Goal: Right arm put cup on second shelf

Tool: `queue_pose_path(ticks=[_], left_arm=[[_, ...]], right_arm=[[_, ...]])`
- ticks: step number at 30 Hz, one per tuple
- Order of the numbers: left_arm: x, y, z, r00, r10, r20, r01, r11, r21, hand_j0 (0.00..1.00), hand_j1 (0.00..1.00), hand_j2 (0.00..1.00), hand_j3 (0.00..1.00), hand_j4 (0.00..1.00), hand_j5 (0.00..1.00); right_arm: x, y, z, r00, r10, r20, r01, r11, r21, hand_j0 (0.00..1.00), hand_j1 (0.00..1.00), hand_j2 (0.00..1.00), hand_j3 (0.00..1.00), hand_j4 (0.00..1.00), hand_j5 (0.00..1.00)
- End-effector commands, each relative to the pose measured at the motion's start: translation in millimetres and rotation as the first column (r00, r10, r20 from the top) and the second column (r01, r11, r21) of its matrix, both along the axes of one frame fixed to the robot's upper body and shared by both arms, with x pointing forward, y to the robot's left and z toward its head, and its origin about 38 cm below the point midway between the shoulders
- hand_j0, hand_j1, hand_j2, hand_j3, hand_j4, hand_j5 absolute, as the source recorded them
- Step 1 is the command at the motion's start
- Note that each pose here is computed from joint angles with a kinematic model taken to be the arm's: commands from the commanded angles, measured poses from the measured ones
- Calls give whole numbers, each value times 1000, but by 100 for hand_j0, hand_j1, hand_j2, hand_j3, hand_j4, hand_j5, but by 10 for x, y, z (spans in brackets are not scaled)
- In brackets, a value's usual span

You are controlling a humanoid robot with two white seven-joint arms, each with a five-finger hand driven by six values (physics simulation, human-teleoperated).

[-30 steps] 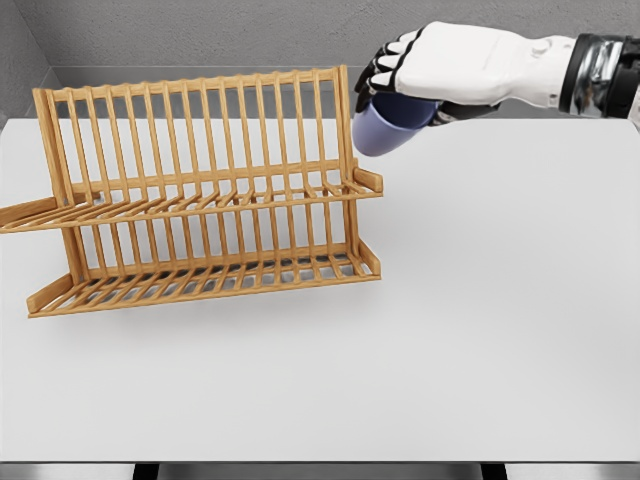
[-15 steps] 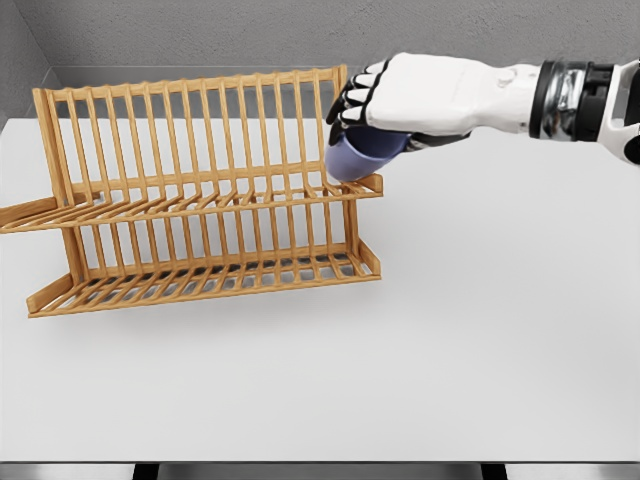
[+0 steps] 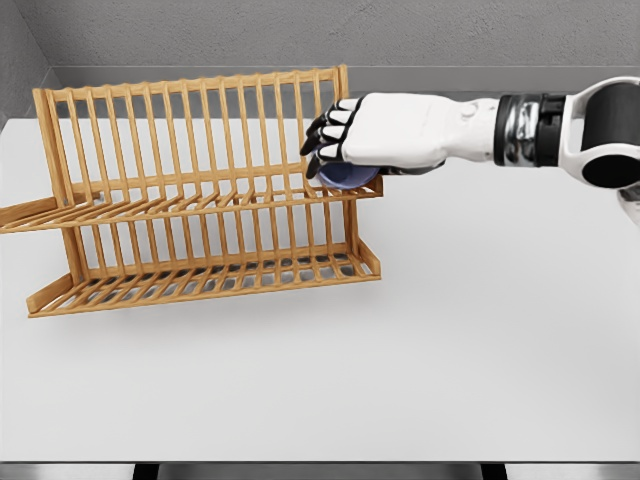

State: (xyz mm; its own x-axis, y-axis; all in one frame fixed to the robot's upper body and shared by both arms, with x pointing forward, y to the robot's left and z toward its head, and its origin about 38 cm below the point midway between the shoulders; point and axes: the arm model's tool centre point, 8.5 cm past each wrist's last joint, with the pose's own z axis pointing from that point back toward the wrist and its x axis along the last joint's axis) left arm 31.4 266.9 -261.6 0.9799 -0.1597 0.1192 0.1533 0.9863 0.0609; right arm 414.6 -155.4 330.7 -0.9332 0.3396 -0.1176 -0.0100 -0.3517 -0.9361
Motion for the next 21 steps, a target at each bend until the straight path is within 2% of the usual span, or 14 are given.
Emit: queue_pose_path(ticks=[1,3,5,12,15,17,21], left_arm=[[0,0,0,1000,1,0,-1,1000,0,100,100,100,100,100,100],[0,0,0,1000,0,0,0,1000,0,100,100,100,100,100,100],[0,0,0,1000,0,0,0,1000,0,100,100,100,100,100,100],[0,0,0,1000,0,0,0,1000,0,100,100,100,100,100,100],[0,0,0,1000,0,0,0,1000,0,100,100,100,100,100,100],[0,0,0,1000,1,0,-1,1000,0,100,100,100,100,100,100],[0,0,0,1000,1,0,-1,1000,0,100,100,100,100,100,100]], right_arm=[[-14,-12,-42,1000,5,-23,-5,1000,-13,66,66,66,66,66,66],[-19,-20,-47,1000,5,-23,-6,1000,-15,68,68,68,68,68,68],[-19,-20,-29,1000,5,-20,-5,1000,-12,100,100,100,100,100,100],[-21,-17,-8,1000,9,-15,-9,1000,-9,100,100,100,100,100,100],[-13,-22,111,1000,13,13,-13,1000,6,100,100,100,100,100,100],[-29,-55,247,998,37,50,-38,999,25,100,100,100,100,100,100],[-30,-55,241,998,37,48,-39,999,27,100,100,100,100,100,100]])
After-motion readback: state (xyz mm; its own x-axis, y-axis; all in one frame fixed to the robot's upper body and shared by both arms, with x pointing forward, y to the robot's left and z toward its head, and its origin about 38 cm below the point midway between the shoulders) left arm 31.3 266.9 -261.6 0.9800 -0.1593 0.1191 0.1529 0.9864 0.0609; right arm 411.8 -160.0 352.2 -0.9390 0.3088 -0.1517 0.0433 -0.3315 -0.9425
